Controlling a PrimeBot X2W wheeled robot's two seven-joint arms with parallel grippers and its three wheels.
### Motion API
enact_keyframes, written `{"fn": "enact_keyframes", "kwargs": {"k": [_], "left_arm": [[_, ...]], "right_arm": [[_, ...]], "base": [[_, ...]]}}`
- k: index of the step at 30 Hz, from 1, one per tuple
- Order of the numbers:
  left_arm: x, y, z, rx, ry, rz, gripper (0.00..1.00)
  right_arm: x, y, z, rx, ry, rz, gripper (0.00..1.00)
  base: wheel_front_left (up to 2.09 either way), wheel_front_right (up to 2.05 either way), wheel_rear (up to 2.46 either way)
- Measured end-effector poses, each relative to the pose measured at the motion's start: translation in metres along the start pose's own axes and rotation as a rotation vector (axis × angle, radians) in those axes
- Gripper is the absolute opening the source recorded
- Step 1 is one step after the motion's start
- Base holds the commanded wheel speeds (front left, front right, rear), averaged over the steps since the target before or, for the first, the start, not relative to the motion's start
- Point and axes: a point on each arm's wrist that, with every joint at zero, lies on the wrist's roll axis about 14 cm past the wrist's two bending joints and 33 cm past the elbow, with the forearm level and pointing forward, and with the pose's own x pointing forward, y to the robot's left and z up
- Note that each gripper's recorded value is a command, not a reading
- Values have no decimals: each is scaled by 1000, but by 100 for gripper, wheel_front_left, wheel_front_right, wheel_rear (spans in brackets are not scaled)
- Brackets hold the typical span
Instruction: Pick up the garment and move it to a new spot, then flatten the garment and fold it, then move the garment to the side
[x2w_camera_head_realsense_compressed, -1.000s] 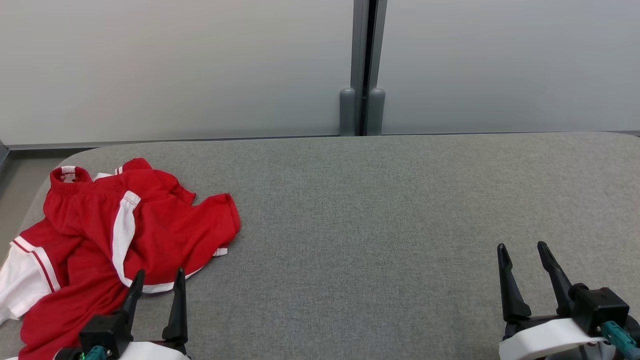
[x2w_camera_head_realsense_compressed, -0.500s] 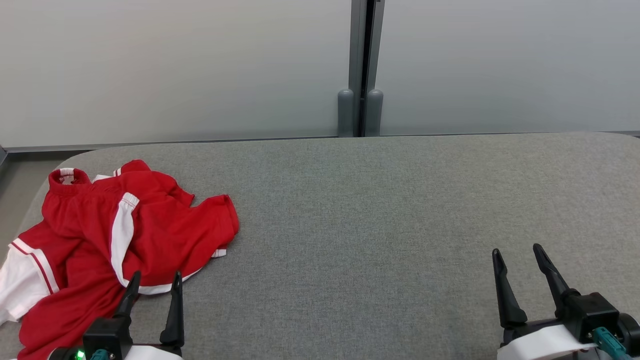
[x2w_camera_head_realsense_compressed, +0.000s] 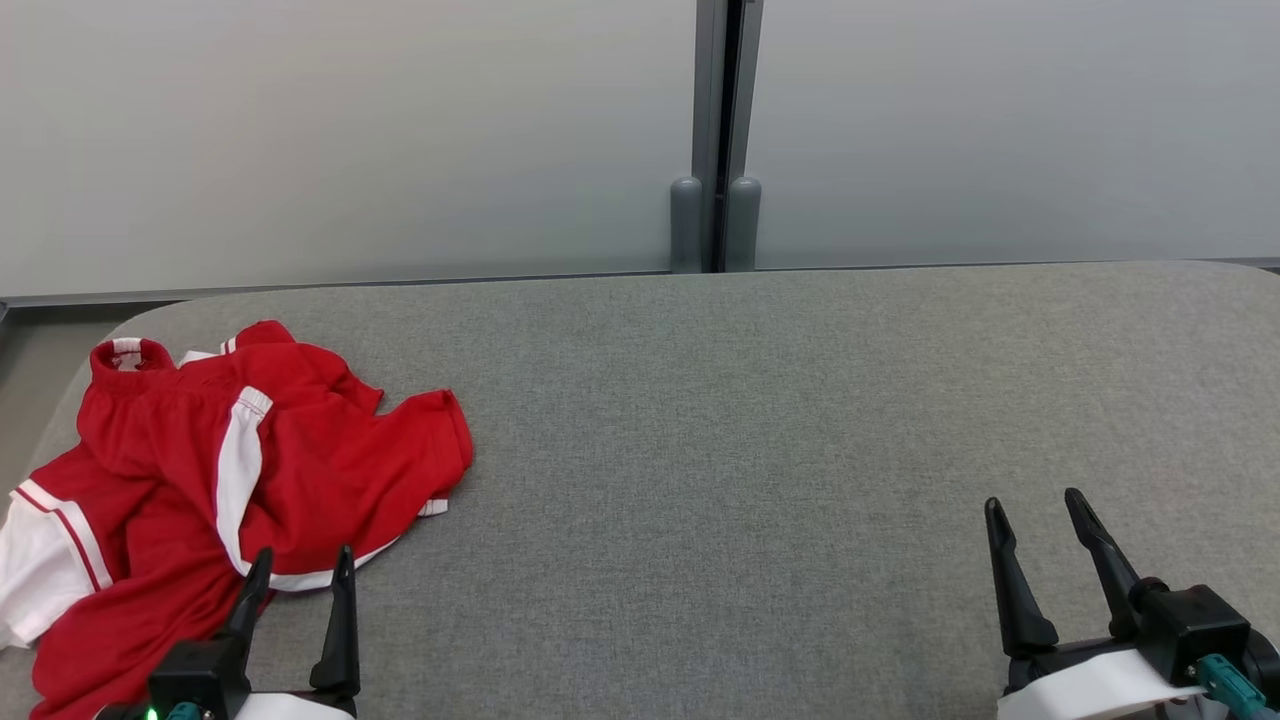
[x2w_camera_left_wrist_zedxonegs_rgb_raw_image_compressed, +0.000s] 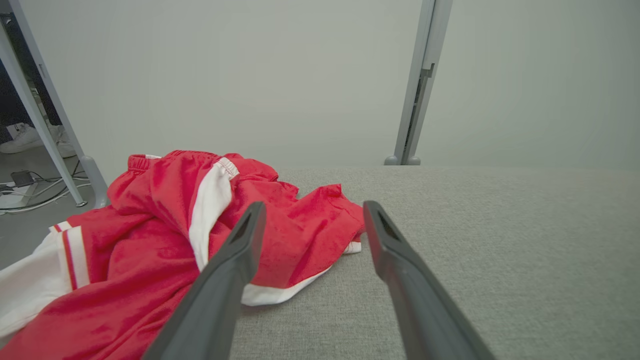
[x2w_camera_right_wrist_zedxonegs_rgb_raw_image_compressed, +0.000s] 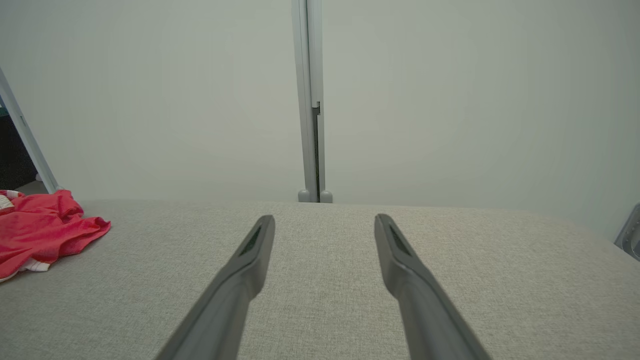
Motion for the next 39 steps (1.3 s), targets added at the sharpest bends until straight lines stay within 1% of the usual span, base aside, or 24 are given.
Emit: {"fn": "enact_keyframes", "kwargs": {"k": [8,14,18,22,32,36,39], "left_arm": [[0,0,-1,-1,3,0,100],[-5,4,0,11,0,11,100],[-14,17,3,13,-9,53,100],[-31,37,4,12,-17,123,100],[-99,99,4,4,-36,359,100],[-108,105,6,-1,-47,386,100],[-100,94,-6,-14,-9,347,100]], "right_arm": [[0,-1,1,0,-2,-4,100],[7,13,5,9,-19,41,100],[16,40,7,17,-26,123,100],[26,69,7,23,-26,211,100],[35,155,5,49,-18,466,100],[33,168,8,54,-24,504,100],[34,165,7,60,-23,492,100]], "base": [[0,0,0],[0,0,0],[0,0,0],[0,0,0],[0,0,0],[0,0,0],[0,0,0]]}}
